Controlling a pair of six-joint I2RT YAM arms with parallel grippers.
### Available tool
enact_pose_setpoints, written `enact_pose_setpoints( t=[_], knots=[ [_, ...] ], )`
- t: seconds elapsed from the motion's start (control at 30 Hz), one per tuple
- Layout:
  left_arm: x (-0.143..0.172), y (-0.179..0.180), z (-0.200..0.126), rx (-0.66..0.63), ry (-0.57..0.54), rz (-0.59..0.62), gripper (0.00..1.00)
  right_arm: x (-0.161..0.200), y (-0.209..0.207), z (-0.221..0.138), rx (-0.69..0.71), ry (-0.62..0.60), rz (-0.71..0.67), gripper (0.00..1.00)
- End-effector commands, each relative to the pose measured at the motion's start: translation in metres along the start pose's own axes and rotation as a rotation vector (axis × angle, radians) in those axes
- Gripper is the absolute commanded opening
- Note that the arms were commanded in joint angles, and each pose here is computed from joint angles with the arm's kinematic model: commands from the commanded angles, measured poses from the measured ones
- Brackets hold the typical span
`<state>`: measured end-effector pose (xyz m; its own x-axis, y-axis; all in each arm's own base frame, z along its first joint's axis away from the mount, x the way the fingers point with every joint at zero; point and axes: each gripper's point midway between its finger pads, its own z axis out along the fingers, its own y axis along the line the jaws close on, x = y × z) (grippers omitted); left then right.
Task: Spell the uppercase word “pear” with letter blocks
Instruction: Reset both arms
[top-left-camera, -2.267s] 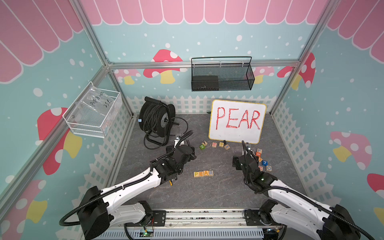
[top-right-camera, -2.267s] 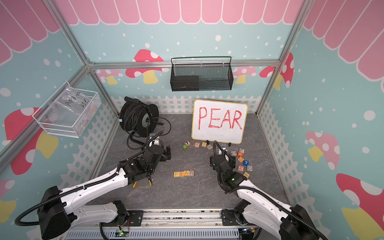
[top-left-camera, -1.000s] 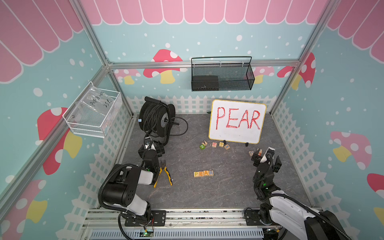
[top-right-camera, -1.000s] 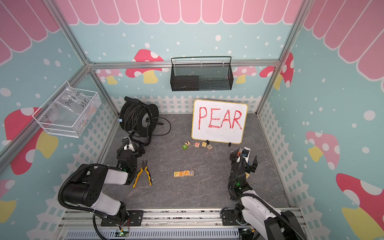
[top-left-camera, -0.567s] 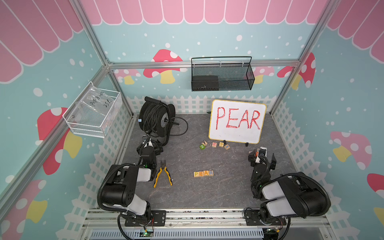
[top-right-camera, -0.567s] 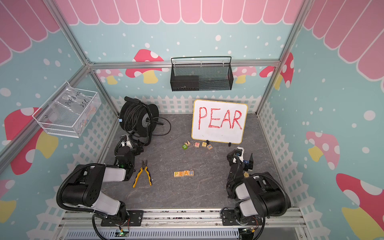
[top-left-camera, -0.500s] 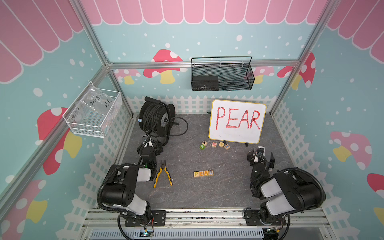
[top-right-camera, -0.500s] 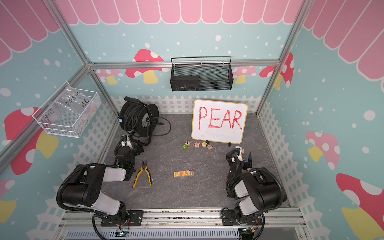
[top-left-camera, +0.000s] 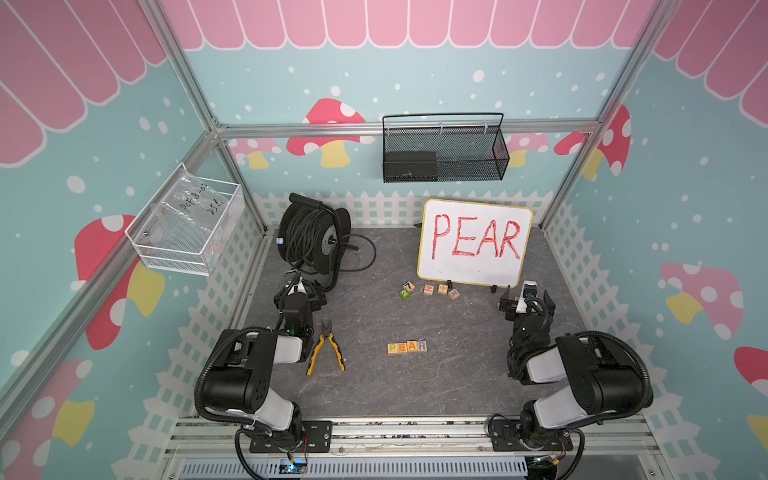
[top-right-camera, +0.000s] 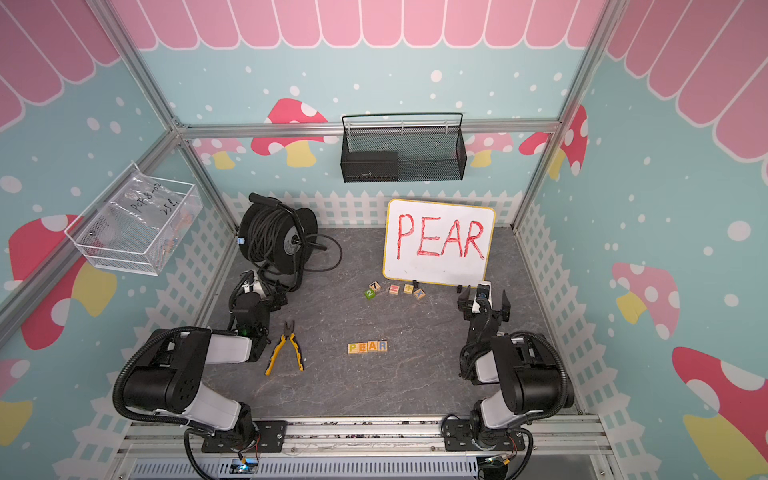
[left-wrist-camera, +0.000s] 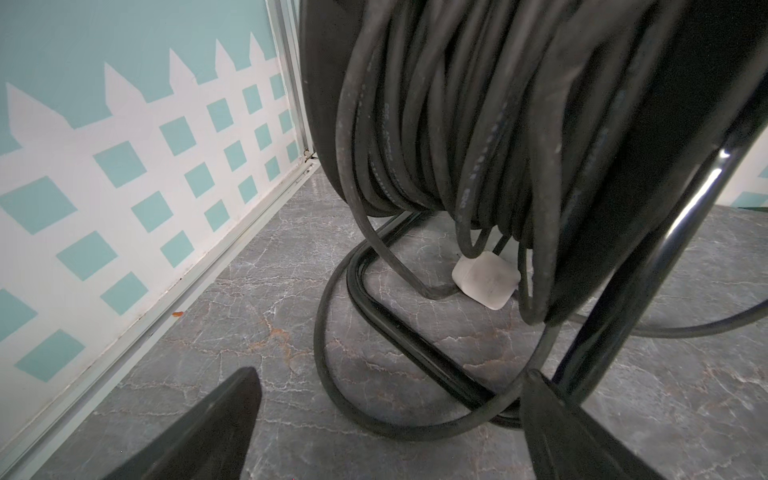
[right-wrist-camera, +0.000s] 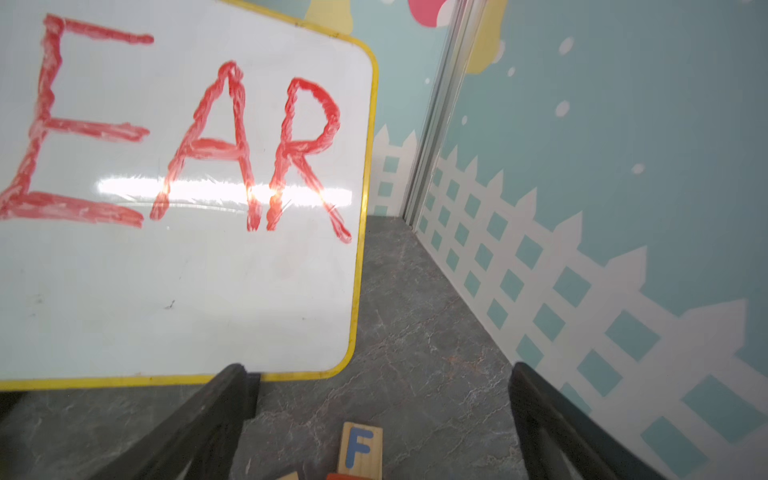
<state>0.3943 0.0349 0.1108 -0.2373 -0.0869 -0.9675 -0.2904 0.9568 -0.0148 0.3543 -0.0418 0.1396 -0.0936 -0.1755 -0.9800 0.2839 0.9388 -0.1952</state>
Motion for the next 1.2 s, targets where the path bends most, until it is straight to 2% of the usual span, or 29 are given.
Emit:
enact_pose_setpoints(
  t=[0.0,1.17],
  knots=[
    [-0.0079,-0.0005,0.0004,0.006,-0.019,-0.007,1.0,0.0023,0.0128,0.0081,-0.085,0.025,0.042,0.99],
    [-0.0092,-0.0047,-0.0004,0.005,-0.023,0.008,1.0,0.0004,0.0112,0.0066,-0.089,0.007,0.045,0.99]
  ],
)
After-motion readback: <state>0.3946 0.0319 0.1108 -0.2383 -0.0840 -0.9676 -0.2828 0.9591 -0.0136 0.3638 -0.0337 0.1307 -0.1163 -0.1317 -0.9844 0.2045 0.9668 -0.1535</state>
